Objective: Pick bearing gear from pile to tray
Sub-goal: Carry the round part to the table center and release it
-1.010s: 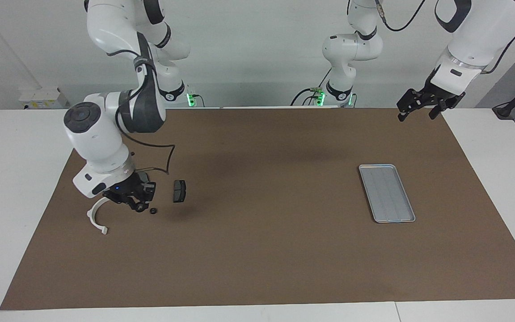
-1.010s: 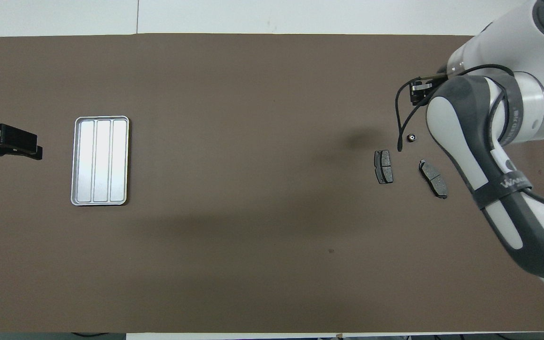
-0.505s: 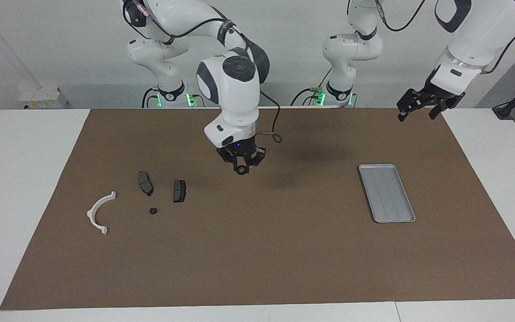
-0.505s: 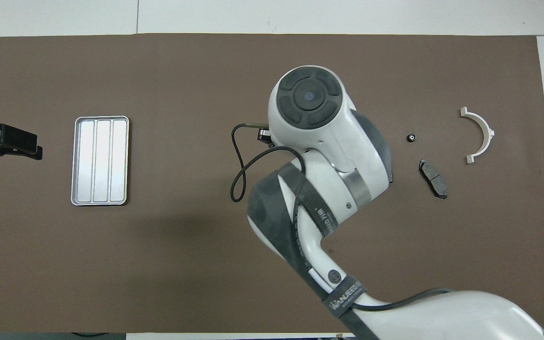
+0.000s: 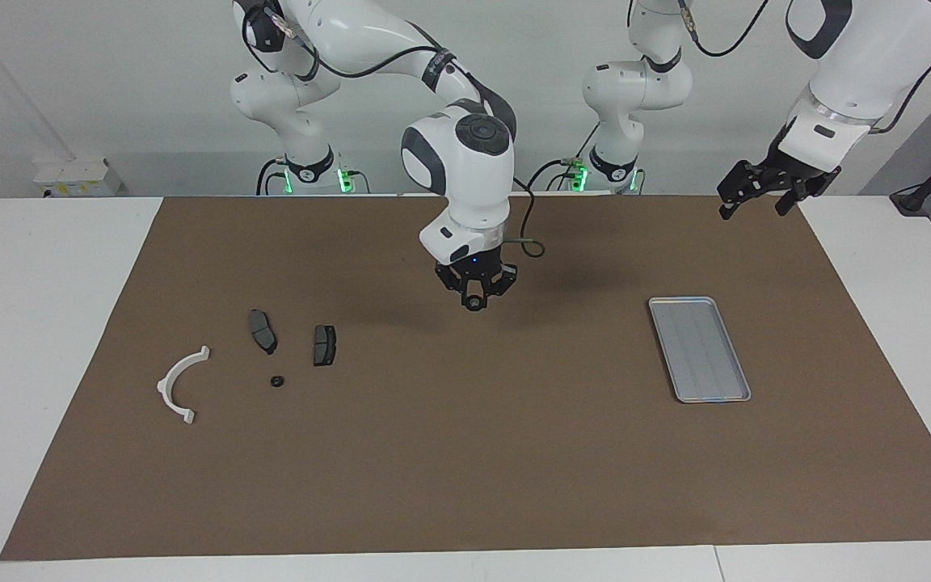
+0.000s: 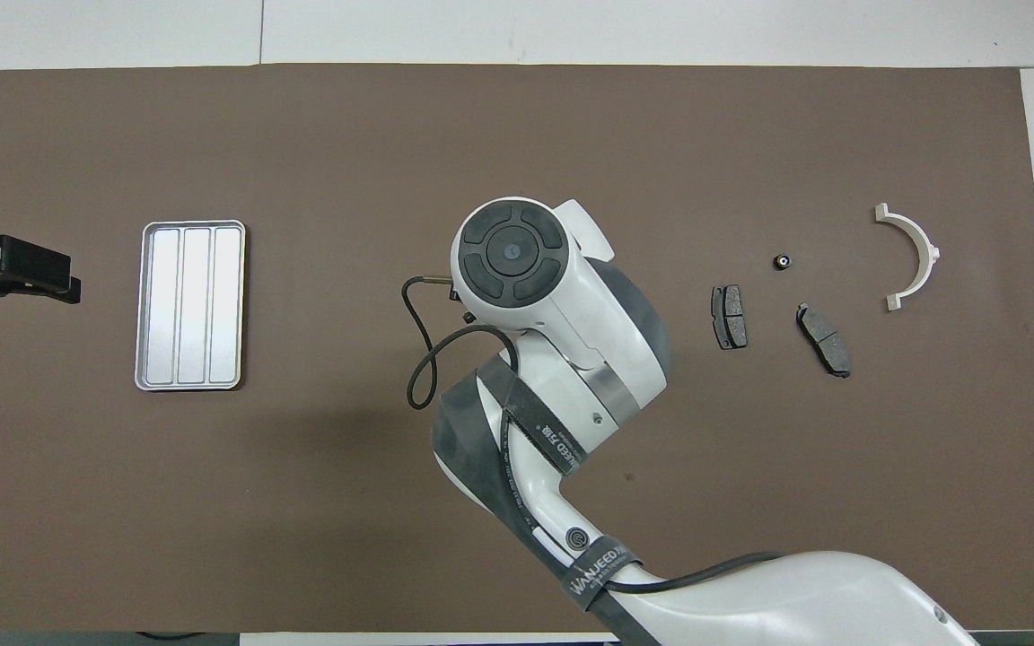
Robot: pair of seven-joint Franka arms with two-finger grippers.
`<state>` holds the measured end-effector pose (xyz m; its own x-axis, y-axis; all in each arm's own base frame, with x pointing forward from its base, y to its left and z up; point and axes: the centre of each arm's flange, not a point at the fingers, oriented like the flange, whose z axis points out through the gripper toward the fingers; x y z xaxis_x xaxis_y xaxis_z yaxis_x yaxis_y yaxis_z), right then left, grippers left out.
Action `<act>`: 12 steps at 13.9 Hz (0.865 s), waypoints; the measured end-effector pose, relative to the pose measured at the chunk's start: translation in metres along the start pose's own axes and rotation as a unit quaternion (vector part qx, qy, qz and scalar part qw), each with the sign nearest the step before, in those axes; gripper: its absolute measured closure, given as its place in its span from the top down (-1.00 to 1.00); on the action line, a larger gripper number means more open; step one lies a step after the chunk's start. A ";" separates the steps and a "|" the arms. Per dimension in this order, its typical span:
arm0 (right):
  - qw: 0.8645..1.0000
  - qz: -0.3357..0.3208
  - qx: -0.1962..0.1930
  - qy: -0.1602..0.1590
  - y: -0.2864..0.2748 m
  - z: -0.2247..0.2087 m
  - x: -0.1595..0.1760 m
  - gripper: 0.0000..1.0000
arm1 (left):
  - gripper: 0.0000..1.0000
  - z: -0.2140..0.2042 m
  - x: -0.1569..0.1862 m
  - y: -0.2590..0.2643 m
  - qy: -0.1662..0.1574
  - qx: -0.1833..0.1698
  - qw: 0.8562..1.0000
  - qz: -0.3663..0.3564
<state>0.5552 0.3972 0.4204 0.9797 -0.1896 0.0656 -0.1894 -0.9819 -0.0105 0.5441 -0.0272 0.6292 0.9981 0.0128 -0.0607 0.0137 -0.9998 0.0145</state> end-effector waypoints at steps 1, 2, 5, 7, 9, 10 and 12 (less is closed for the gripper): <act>1.000 -0.001 0.002 0.001 0.000 0.010 -0.002 -0.30 | 1.00 0.000 0.000 0.000 0.000 0.000 1.000 0.000; 1.000 -0.003 0.003 0.001 0.000 0.021 -0.005 -0.30 | 1.00 0.000 0.000 0.000 0.000 0.000 1.000 0.000; 1.000 -0.017 0.001 -0.004 -0.007 0.056 -0.023 -0.30 | 1.00 0.000 0.000 0.000 0.000 0.000 1.000 0.000; 1.000 -0.022 -0.001 -0.008 -0.009 0.072 -0.031 -0.30 | 1.00 0.000 0.000 0.000 0.000 0.000 1.000 0.000; 1.000 -0.023 0.001 -0.007 -0.007 0.082 -0.034 -0.30 | 1.00 0.000 0.000 0.000 0.000 0.000 1.000 0.000; 1.000 -0.023 0.002 -0.006 -0.006 0.087 -0.035 -0.30 | 1.00 0.000 0.000 0.000 0.000 0.000 1.000 0.000; 1.000 -0.024 0.002 -0.007 -0.003 0.095 -0.038 -0.30 | 1.00 0.000 0.000 0.000 0.000 0.000 1.000 0.000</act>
<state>0.5246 0.4074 0.3226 0.9885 -0.1419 0.0524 -0.1415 -0.9899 -0.0111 0.5441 -0.0272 0.6292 0.9981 0.0128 -0.0607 0.0137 -0.9998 0.0145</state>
